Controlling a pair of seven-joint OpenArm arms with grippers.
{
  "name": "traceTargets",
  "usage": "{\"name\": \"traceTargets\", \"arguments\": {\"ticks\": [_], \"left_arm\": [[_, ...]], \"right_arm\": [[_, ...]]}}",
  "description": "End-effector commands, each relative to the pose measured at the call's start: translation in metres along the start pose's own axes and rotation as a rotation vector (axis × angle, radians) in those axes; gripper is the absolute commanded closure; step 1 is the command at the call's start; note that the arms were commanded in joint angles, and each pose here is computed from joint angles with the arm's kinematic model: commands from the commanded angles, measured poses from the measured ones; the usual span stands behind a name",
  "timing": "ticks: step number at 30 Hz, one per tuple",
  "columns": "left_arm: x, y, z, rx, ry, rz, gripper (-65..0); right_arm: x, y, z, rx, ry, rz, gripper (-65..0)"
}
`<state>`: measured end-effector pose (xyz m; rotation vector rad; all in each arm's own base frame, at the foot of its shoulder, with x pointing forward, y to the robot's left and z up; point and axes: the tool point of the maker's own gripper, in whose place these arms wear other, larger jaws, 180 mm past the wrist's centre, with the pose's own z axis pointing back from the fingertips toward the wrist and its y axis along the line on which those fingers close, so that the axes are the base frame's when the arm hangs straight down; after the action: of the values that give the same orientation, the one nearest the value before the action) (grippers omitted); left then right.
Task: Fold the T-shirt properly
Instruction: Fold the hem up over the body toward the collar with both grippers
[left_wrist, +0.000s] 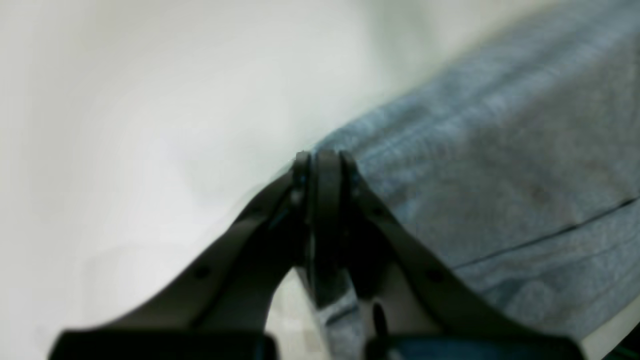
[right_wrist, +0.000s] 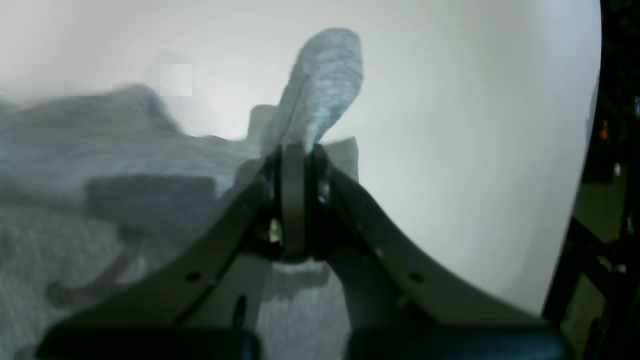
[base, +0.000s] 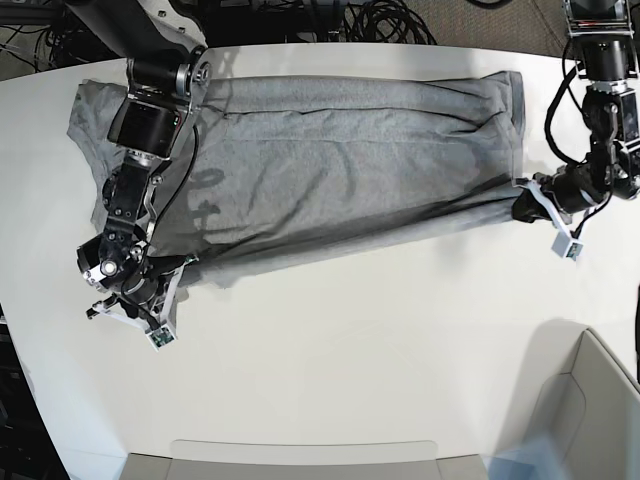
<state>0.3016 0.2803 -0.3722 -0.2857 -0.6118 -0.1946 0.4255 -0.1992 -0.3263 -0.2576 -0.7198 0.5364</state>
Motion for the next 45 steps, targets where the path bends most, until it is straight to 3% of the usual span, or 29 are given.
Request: {"name": "traceTargets", "arguments": {"ticks": [1,8,16,28,33,45], "left_arm": [[0.021,0.003,0.014,0.015,-0.058,-0.037,0.0],[0.010,-0.010,0.028,0.020,-0.050,-0.089,0.0],[-0.021,-0.019,0.022,-0.003,0.000,-0.054,0.0],[-0.035,-0.030,0.026,-0.016,0.022,-0.078,0.0],[-0.037,-0.031,0.026,-0.018,0.026,-0.076,0.0],[-0.064,-0.034,0.027,-0.026,0.082,-0.056,0.0]], "right_arm": [[0.013,-0.011,0.009,-0.028,-0.043,0.014,0.0],[-0.011,0.013,0.021,0.004,-0.053,-0.001,0.0],[-0.029,0.008,0.049,-0.069,-0.017,0.020,0.0],[-0.053,0.018,0.078,-0.110,-0.008,0.043,0.0],[-0.070,0.013,0.092,-0.118,-0.022,-0.013,0.0],[-0.102,0.018,0.105,-0.125,0.029,-0.043,0.0]]}}
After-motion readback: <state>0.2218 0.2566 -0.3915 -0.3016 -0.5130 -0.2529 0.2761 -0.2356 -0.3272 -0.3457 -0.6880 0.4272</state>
